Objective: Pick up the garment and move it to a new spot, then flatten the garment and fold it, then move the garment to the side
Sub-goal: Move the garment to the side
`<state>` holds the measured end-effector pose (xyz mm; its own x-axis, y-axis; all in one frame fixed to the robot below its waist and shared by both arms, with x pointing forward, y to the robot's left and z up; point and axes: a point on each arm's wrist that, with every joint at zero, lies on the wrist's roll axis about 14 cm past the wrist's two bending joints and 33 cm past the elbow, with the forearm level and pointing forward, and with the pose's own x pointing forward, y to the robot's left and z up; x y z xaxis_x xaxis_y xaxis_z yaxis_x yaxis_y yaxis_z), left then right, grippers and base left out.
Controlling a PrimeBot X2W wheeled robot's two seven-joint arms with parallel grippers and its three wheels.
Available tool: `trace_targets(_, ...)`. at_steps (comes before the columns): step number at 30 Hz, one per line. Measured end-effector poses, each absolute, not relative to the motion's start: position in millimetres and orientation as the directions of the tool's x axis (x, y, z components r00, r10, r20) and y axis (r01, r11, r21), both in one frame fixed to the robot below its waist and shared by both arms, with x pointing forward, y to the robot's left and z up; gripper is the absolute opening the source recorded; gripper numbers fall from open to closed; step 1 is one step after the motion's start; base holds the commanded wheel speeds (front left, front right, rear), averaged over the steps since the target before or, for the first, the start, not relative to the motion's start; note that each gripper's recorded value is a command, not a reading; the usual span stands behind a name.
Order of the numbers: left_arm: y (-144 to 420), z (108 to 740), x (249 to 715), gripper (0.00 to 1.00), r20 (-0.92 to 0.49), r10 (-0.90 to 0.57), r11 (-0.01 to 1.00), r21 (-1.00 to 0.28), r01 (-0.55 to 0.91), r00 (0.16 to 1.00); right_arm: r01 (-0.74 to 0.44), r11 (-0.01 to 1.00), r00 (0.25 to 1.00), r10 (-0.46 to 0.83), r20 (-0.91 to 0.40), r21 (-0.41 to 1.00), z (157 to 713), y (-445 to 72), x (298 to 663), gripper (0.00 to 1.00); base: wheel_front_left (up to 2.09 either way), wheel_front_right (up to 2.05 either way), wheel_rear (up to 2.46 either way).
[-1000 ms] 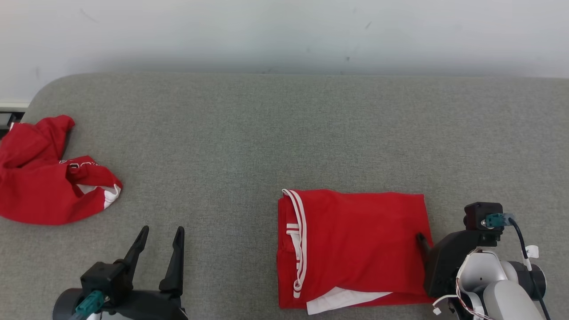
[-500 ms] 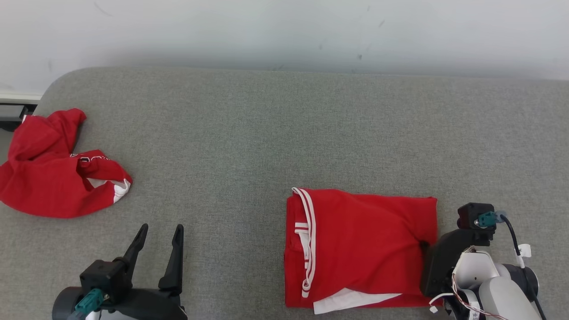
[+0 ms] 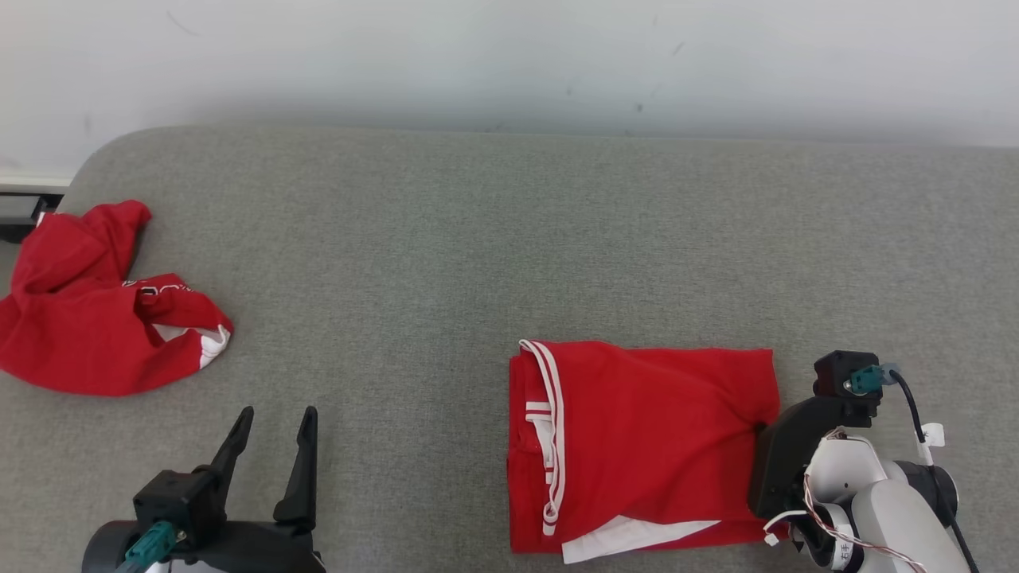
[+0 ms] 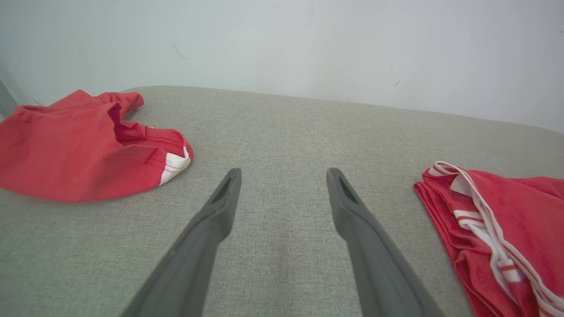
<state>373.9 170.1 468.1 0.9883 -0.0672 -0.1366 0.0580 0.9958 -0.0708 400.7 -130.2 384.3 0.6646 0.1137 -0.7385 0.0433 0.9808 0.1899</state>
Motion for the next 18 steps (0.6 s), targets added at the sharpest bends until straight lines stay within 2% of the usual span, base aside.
trace_targets(10,149,471,383,1.00,-0.124,-0.143,0.989,-0.063,0.136,0.982,0.109,0.977,0.689,0.058,-0.723,0.182,392,-155,396,0.00,0.00,0.00,0.00)
trace_targets(18,123,473,393,1.00,-0.113,-0.225,0.973,-0.068,0.219,0.968,0.151,0.983,0.753,-0.045,-0.656,0.105,423,-198,413,0.00,0.00,0.00,0.00)
